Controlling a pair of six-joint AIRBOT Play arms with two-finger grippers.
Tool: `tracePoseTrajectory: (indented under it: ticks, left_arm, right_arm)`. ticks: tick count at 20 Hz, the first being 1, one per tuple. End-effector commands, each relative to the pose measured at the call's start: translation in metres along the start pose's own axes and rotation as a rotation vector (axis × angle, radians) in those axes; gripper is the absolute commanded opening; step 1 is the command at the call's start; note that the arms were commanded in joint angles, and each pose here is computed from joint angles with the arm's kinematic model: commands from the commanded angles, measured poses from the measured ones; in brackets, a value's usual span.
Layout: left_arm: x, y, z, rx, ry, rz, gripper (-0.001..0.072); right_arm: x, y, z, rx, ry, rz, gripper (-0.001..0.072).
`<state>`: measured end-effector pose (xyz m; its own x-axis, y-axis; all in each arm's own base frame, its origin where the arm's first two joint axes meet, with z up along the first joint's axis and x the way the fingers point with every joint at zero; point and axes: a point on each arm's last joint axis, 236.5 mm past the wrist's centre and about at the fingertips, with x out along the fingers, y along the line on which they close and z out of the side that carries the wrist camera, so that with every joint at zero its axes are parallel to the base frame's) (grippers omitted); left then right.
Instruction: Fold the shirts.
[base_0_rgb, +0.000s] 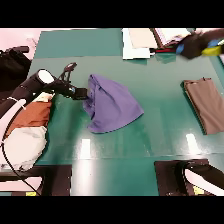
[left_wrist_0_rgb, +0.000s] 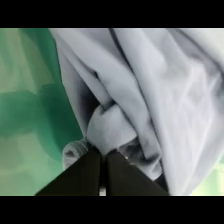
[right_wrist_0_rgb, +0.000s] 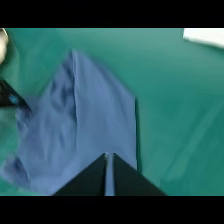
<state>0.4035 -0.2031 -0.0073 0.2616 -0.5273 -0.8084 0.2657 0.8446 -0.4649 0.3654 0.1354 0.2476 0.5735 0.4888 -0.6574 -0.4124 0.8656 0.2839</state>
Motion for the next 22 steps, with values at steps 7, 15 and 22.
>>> tracePoseTrajectory:
  ticks: [7,15,22]
  left_arm:
    - [-0.013,0.015,0.010,0.026,-0.008,0.047,0.0025]
    - [-0.013,0.016,0.010,0.027,-0.009,0.048,0.0026]
    - [-0.043,0.022,0.026,0.092,-0.072,0.141,0.0026]
  right_arm:
    - [0.208,-0.060,-0.193,0.279,0.535,0.011,0.0482]
    - [0.255,-0.042,-0.213,0.220,0.629,0.047,0.0260]
    - [0.219,-0.050,-0.139,-0.004,0.538,-0.032,0.0016]
